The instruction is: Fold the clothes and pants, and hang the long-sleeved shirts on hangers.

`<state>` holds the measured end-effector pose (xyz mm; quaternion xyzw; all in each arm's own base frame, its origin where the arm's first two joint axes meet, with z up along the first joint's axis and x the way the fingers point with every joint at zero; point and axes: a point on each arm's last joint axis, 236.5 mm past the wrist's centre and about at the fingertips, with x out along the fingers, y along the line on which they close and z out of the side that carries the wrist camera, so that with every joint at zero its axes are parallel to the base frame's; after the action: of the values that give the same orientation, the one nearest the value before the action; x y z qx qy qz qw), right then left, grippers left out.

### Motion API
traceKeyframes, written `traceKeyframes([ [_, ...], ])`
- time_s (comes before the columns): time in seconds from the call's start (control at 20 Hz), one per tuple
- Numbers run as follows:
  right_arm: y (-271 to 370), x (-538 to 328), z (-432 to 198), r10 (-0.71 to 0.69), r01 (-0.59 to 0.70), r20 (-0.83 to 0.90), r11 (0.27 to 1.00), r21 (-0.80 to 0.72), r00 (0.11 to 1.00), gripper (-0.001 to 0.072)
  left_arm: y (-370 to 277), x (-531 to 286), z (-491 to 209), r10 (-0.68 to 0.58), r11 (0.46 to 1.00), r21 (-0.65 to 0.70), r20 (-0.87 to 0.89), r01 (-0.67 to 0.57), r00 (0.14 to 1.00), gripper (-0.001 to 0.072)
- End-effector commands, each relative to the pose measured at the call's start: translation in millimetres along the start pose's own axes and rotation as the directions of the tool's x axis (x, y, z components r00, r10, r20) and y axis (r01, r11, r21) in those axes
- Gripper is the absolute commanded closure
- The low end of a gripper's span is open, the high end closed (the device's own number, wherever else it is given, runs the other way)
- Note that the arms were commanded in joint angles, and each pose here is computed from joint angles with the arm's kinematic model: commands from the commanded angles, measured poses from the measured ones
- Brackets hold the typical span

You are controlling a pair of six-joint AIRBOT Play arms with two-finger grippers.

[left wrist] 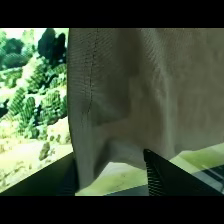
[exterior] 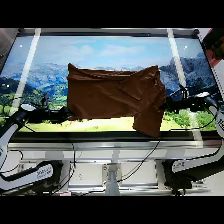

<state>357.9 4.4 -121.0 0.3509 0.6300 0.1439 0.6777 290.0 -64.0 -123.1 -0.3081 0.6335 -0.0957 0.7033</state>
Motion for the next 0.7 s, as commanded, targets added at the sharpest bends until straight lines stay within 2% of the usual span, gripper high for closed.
traceKeyframes([
  [0.0, 2, 0, -1, 0.008, -0.008, -0.005, 1.0, -0.004, 1.0, 0.0698, 10, 2, 12, 0.038, 0.999, 0.02, 0.05, -0.039, 0.998, 0.0287],
  [0.1, 2, 0, -1, 0.008, -0.008, -0.007, 1.0, -0.004, 1.0, 0.0698, 11, 2, 16, 0.042, 0.999, 0.017, 0.067, -0.043, 0.997, 0.0372],
  [0.15, 2, 0, -2, 0.009, -0.009, -0.007, 1.0, -0.004, 1.0, 0.0698, 11, 2, 18, 0.043, 0.999, 0.015, 0.074, -0.044, 0.996, 0.0375],
  [0.2, 3, 0, -2, 0.009, -0.009, -0.008, 1.0, -0.004, 1.0, 0.0698, 11, 1, 20, 0.041, 0.999, 0.01, 0.083, -0.042, 0.996, 0.0411],
  [0.3, 3, 0, -2, 0.009, -0.009, -0.008, 1.0, -0.004, 1.0, 0.0698, 8, 1, 23, 0.029, 1.0, -0.002, 0.095, -0.029, 0.995, 0.0623],
  [0.35, 3, 0, -2, 0.01, -0.01, -0.008, 1.0, -0.005, 1.0, 0.0698, 6, 1, 24, 0.02, 1.0, -0.007, 0.099, -0.019, 0.995, 0.0691],
  [0.55, 7, -5, -2, 0.011, -0.011, -0.002, 1.0, -0.025, 1.0, 0.0698, -6, -10, 40, 0.001, 1.0, 0.023, 0.129, -0.004, 0.992, 0.0692],
  [0.65, 17, -15, -1, 0.013, -0.012, 0.016, 0.996, -0.084, 1.0, 0.0698, -25, -28, 57, -0.027, 0.997, 0.075, 0.164, 0.015, 0.986, 0.0692],
])
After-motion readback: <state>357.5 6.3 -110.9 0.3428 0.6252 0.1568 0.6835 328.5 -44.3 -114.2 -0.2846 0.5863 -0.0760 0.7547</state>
